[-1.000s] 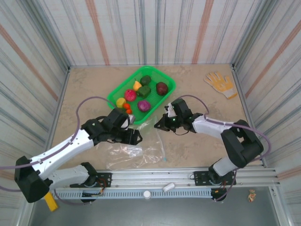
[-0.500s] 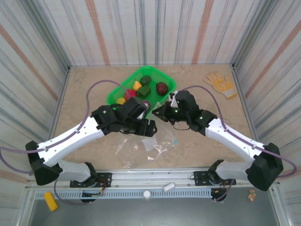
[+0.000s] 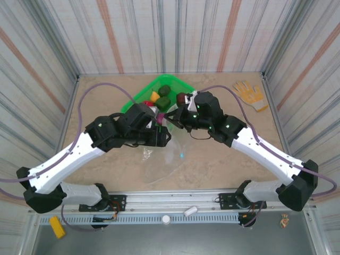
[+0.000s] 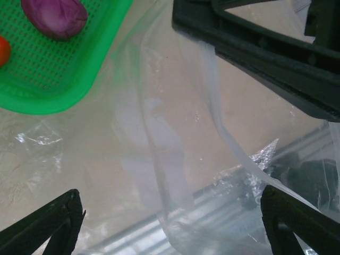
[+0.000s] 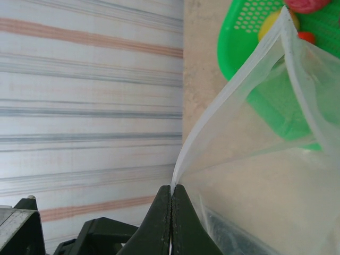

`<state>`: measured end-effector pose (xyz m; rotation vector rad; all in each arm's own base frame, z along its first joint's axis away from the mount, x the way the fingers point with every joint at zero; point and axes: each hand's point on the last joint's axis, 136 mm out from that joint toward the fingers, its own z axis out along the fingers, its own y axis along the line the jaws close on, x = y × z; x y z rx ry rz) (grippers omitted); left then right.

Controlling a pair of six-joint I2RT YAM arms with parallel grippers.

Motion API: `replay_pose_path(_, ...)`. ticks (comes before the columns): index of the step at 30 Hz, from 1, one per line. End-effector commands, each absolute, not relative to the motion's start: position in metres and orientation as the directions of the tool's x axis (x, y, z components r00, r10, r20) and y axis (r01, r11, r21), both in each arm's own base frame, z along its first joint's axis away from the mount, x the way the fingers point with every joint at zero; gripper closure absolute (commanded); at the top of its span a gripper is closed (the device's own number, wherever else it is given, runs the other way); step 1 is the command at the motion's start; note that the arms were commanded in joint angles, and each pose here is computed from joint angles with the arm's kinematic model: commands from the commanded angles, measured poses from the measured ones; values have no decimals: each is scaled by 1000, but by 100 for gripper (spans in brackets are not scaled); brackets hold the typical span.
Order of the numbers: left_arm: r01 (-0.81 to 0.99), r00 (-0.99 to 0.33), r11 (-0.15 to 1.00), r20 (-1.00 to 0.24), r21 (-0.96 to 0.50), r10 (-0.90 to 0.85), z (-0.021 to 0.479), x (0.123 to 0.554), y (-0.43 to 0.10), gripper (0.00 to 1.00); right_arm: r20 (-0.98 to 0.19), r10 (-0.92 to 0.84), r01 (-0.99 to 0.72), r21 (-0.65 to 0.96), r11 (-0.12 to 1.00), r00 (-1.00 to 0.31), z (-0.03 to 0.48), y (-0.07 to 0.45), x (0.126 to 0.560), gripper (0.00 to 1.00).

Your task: Place the food in the zip-top bag and seal the zipper

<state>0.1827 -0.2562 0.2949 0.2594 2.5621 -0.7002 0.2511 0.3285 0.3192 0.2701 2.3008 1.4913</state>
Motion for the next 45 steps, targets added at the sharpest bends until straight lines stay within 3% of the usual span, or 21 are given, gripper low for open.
replay_pose_path(1,330,-847,809,-531,-487,25,326,182,-247,12,-238,359,-71,904,422,-902,331,334,252,100)
replay_pose_path(10,278,-867,761,-495,-586,-64,341,180,-214,19,-269,328,-120,904,411,-906,341,350,249,100)
replay_pose_path(17,175,-903,745,-406,-644,-139,317,190,-224,15,-271,291,-141,906,399,-917,345,370,248,100)
replay_pose_path(35,78,-873,652,-368,-754,-321,310,220,-235,30,-272,280,-142,901,410,-921,335,376,246,100)
replay_pose_path(45,70,-883,628,-341,-775,-323,312,227,-245,69,-300,267,-164,886,433,-916,329,378,248,100)
